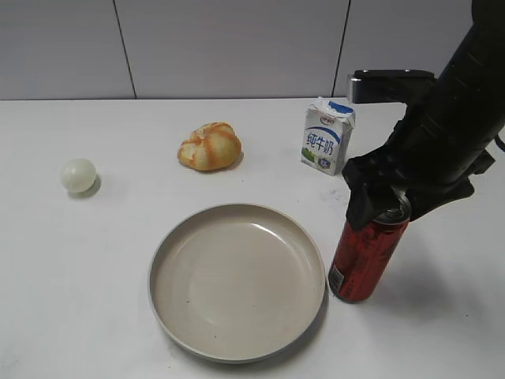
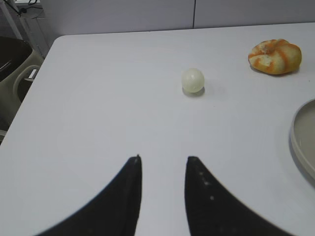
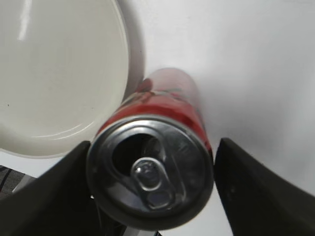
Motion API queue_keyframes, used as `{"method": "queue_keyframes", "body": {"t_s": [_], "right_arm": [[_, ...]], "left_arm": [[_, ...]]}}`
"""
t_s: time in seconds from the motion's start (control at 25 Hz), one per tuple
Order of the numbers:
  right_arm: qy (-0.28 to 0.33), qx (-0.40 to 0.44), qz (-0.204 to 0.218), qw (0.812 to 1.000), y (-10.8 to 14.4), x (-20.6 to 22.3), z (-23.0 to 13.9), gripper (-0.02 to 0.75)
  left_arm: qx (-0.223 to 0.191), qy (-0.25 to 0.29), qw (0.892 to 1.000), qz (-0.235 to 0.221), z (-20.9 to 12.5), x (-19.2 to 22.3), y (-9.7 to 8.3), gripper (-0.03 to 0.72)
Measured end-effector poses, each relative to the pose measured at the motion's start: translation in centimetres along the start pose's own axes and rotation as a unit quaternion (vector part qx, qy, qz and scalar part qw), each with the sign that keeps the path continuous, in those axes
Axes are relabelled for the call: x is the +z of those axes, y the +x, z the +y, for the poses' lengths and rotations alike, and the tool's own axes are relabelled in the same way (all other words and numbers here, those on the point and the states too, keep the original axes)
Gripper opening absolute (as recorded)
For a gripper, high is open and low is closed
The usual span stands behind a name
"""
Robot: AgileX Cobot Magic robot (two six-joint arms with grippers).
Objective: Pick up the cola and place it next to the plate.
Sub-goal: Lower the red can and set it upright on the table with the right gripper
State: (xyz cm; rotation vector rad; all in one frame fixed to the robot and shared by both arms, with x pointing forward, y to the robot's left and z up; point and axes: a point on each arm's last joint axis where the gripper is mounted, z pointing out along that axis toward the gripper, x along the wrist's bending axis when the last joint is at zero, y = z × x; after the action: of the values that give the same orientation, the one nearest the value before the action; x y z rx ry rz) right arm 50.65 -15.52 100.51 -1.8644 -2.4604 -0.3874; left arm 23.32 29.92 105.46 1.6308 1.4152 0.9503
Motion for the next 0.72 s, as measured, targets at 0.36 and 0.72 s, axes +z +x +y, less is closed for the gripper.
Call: {"method": "queue_keyframes", "body": {"t_s": [0.36, 0.72], "right_arm": [[0.009, -0.004, 0.003, 1.0, 0.1, -0.3, 0.0, 0.602], [-0.059, -0.023, 0.002, 0.998, 1.3, -5.6, 3.6, 0.605]], "left_arm": [[0.0, 0.0, 1.0, 0.0, 0.0, 0.0, 0.0, 0.237], [0.0, 0.0, 1.0, 0.0, 0.0, 0.0, 0.0, 0.237]]}}
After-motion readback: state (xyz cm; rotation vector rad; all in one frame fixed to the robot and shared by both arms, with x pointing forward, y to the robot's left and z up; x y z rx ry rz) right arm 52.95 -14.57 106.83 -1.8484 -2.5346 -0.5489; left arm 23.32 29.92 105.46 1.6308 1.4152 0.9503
